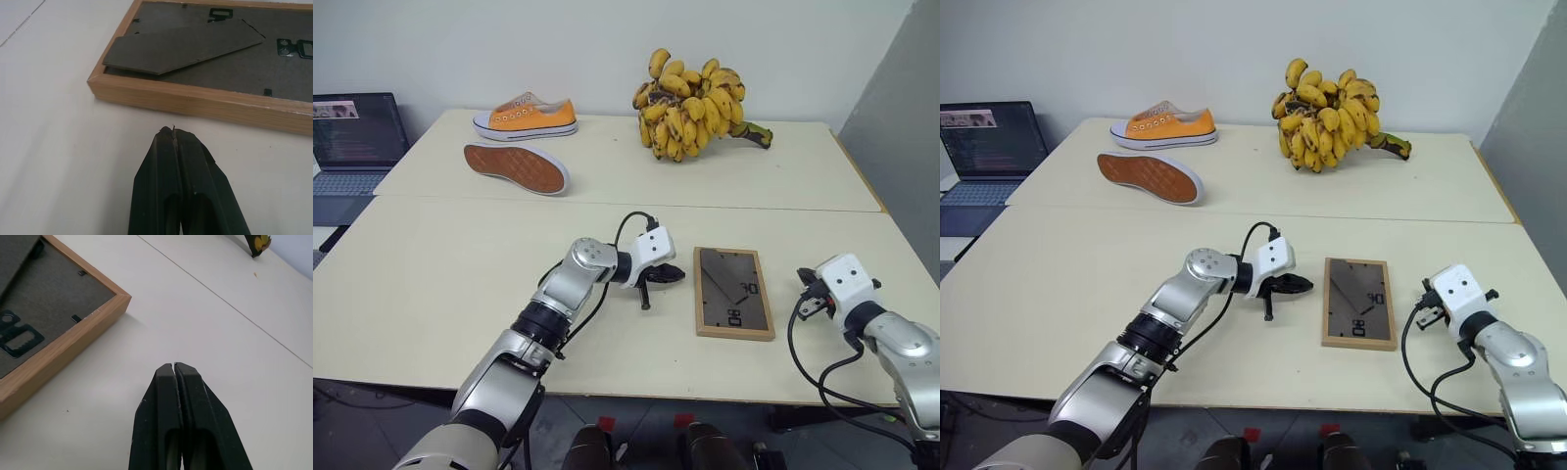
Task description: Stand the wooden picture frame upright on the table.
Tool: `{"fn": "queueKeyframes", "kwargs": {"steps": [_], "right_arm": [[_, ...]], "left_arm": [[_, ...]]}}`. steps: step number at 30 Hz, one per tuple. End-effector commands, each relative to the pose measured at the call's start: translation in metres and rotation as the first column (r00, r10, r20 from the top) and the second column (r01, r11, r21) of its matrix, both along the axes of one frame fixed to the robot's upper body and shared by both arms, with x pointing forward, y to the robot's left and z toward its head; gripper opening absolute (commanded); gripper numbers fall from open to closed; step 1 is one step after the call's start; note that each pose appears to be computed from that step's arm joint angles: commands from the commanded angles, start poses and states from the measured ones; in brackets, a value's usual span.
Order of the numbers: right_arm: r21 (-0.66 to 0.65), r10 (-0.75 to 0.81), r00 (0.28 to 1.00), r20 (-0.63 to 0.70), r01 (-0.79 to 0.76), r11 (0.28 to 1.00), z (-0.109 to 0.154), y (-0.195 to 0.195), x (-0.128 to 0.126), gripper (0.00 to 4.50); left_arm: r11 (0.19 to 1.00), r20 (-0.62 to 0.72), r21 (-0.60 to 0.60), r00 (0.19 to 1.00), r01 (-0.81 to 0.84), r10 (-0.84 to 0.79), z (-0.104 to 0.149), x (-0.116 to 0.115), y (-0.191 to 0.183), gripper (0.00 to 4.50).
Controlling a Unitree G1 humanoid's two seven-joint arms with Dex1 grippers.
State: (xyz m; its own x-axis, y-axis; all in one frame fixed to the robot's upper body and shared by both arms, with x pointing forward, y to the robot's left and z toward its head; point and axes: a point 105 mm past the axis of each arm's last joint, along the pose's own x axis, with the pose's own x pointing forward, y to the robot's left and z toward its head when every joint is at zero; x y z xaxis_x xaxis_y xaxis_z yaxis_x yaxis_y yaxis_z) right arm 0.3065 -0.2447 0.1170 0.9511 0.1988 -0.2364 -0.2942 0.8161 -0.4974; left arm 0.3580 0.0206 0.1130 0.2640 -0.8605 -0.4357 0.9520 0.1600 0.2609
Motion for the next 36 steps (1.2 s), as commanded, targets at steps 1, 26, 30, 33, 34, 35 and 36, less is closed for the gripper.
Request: {"fn": "queueKeyframes", "kwargs": {"steps": [1,26,30,33,34,35,36], "right_arm": [[0.008,0.002,0.999,0.048,-0.002,1.0,0.004,0.008,0.01,0.05],[0.106,0.138,0.989,0.056,-0.143,0.984,0.0,0.094,0.049,0.05],[0.115,0.164,0.985,0.059,-0.169,0.979,0.003,0.106,0.058,0.05],[0.119,0.199,0.978,0.055,-0.204,0.972,0.003,0.12,0.063,0.05],[0.119,0.207,0.977,0.055,-0.212,0.97,0.003,0.123,0.065,0.05],[0.12,0.212,0.976,0.054,-0.217,0.969,0.003,0.125,0.066,0.05],[0.12,0.215,0.975,0.052,-0.22,0.968,0.002,0.126,0.067,0.05]], "left_arm": [[1.0,0.047,0.014,0.999,0.009,-0.009,0.008,0.003,-0.006,0.0],[0.993,0.046,0.055,0.993,-0.108,0.106,-0.001,0.019,-0.014,0.0],[0.988,0.06,0.056,0.988,-0.145,0.142,0.004,0.026,0.001,0.0],[0.981,0.079,0.057,0.981,-0.183,0.179,0.01,0.032,0.016,0.0],[0.979,0.083,0.057,0.978,-0.196,0.191,0.011,0.034,0.021,0.0],[0.977,0.087,0.056,0.976,-0.207,0.202,0.013,0.036,0.025,0.0],[0.975,0.09,0.056,0.973,-0.216,0.21,0.015,0.037,0.028,0.0]]}}
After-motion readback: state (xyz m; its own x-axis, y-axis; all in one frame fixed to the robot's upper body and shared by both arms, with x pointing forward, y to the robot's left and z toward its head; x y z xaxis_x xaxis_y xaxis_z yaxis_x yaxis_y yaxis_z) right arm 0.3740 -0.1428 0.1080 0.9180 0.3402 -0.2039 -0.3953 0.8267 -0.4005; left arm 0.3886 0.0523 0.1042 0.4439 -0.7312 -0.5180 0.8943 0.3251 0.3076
